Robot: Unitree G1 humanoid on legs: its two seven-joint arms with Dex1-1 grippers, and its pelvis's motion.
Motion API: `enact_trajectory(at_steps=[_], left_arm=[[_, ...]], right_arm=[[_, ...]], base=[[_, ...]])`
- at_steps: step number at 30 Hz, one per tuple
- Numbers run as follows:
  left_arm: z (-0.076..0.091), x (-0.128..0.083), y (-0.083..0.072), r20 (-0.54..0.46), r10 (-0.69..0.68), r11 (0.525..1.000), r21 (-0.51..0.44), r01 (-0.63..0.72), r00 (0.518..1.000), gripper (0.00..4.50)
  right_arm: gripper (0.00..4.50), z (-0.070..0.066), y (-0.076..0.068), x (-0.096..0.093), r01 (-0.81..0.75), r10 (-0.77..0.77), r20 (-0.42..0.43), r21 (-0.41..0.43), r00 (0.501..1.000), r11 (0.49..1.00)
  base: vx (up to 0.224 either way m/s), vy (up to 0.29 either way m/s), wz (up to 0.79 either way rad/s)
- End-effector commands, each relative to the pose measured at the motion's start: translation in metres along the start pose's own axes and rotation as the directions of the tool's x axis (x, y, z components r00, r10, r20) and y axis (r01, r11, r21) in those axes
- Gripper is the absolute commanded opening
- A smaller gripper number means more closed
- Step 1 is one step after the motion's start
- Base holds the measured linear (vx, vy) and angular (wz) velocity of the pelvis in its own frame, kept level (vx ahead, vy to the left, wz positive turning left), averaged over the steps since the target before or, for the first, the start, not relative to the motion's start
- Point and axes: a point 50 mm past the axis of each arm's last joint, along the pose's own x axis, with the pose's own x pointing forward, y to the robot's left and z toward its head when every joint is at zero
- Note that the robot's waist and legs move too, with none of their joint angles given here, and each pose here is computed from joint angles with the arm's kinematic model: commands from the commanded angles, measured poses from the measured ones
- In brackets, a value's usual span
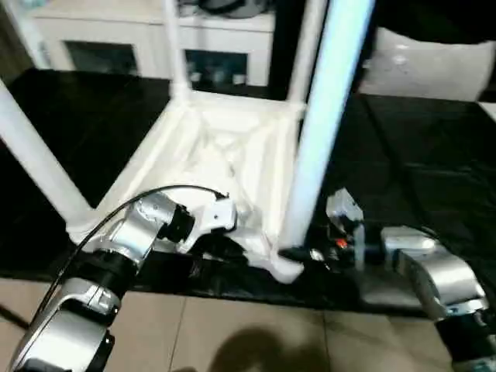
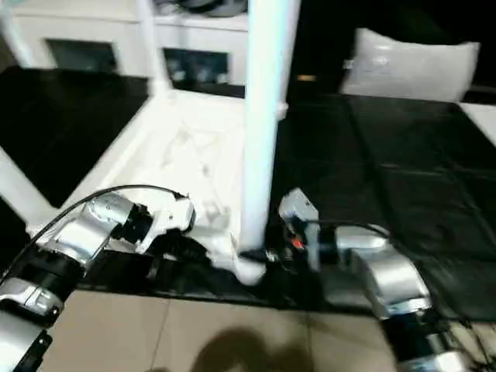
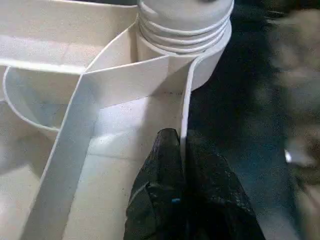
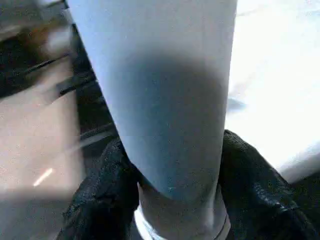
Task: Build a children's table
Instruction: Rotate leg to tighten
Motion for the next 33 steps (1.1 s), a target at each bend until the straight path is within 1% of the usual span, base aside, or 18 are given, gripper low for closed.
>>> enact_trajectory(at_steps=[1,2,4,5,6,8,10,14,16,17,19,21,22,23,25,26,31,33], left_arm=[[0.042,0.033,-0.001,0.102,0.078,0.997,0.0,-0.078,0.992,0.0],[0.042,0.033,-0.001,0.102,0.078,0.997,0.0,-0.078,0.992,0.0],[0.054,0.042,0.007,0.116,0.203,0.978,-0.076,-0.195,0.972,0.0],[0.055,0.042,0.007,0.117,0.207,0.977,-0.078,-0.198,0.971,0.0],[0.063,0.045,0.011,0.128,0.277,0.958,-0.112,-0.263,0.952,0.0],[0.066,0.046,0.014,0.128,0.323,0.944,-0.118,-0.309,0.938,0.0],[0.068,0.046,0.016,0.13,0.341,0.938,-0.118,-0.327,0.931,0.0],[0.069,0.044,0.017,0.127,0.345,0.938,-0.091,-0.335,0.93,0.0],[0.068,0.043,0.017,0.127,0.338,0.941,-0.083,-0.329,0.933,0.0],[0.063,0.041,0.014,0.118,0.313,0.95,-0.063,-0.307,0.942,0.0],[0.061,0.04,0.013,0.116,0.3,0.954,-0.051,-0.296,0.947,0.0],[0.054,0.037,0.011,0.118,0.256,0.967,-0.011,-0.256,0.959,0.0],[0.053,0.037,0.01,0.118,0.251,0.968,-0.005,-0.252,0.961,0.0],[0.045,0.033,0.007,0.122,0.191,0.979,0.049,-0.198,0.974,0.0],[0.037,0.029,0.003,0.122,0.134,0.988,0.064,-0.143,0.983,0.0],[0.031,0.025,0.001,0.089,0.081,0.989,0.115,-0.091,0.993,0.0],[0.022,0.011,-0.004,0.042,-0.051,0.98,0.193,0.042,0.998,0.0],[0.02,0.008,-0.007,0.029,-0.101,0.974,0.204,0.094,0.994,0.0]], right_arm=[[1.99,0.008,0.014,0.042,0.09,-0.091,0.004,0.083,0.996,0.992],[1.99,0.008,0.014,0.042,0.09,-0.091,0.004,0.083,0.996,0.992],[1.99,0.011,0.008,0.057,0.269,-0.269,-0.017,0.109,0.963,0.957],[1.99,0.011,0.008,0.057,0.275,-0.274,-0.018,0.109,0.961,0.955],[1.99,0.012,0.006,0.064,0.349,-0.35,-0.018,0.126,0.937,0.928],[1.99,0.012,0.007,0.066,0.372,-0.374,-0.011,0.121,0.927,0.92],[2.54,0.013,0.006,0.066,0.392,-0.394,-0.001,0.107,0.919,0.914],[2.77,0.015,0.004,0.06,0.42,-0.427,0.052,0.103,0.903,0.902],[3.08,0.015,0.004,0.057,0.414,-0.421,0.063,0.101,0.905,0.905],[3.17,0.015,0.0,0.045,0.412,-0.419,0.081,0.092,0.904,0.907],[3.3,0.015,-0.002,0.039,0.41,-0.416,0.089,0.083,0.905,0.908],[3.53,0.013,-0.006,0.025,0.38,-0.383,0.09,0.04,0.92,0.924],[3.59,0.013,-0.006,0.023,0.374,-0.375,0.088,0.032,0.923,0.927],[3.61,0.01,-0.006,0.01,0.306,-0.303,0.07,-0.029,0.95,0.952],[3.8,0.009,-0.005,0.001,0.24,-0.236,0.06,-0.06,0.97,0.969],[4.03,0.008,-0.005,-0.007,0.169,-0.165,0.039,-0.102,0.985,0.98],[4.46,0.004,-0.001,-0.021,-0.032,0.024,-0.05,-0.167,0.998,0.985],[4.46,0.003,-0.001,-0.022,-0.077,0.064,-0.073,-0.179,0.995,0.981]], base=[[0.0,0.0,0.0],[0.0,0.0,0.0],[0.0,0.0,0.0],[0.0,0.0,0.0],[0.0,0.0,0.0],[0.0,0.0,0.0],[0.0,0.0,0.0],[0.0,0.0,0.0],[0.0,0.0,0.0],[0.0,0.0,0.0],[0.0,0.0,0.0],[0.0,0.0,0.0],[0.0,0.0,0.0],[0.0,0.0,0.0],[0.0,0.0,0.0],[0.0,0.0,0.0],[0.0,0.0,0.0],[0.0,0.0,0.0]])
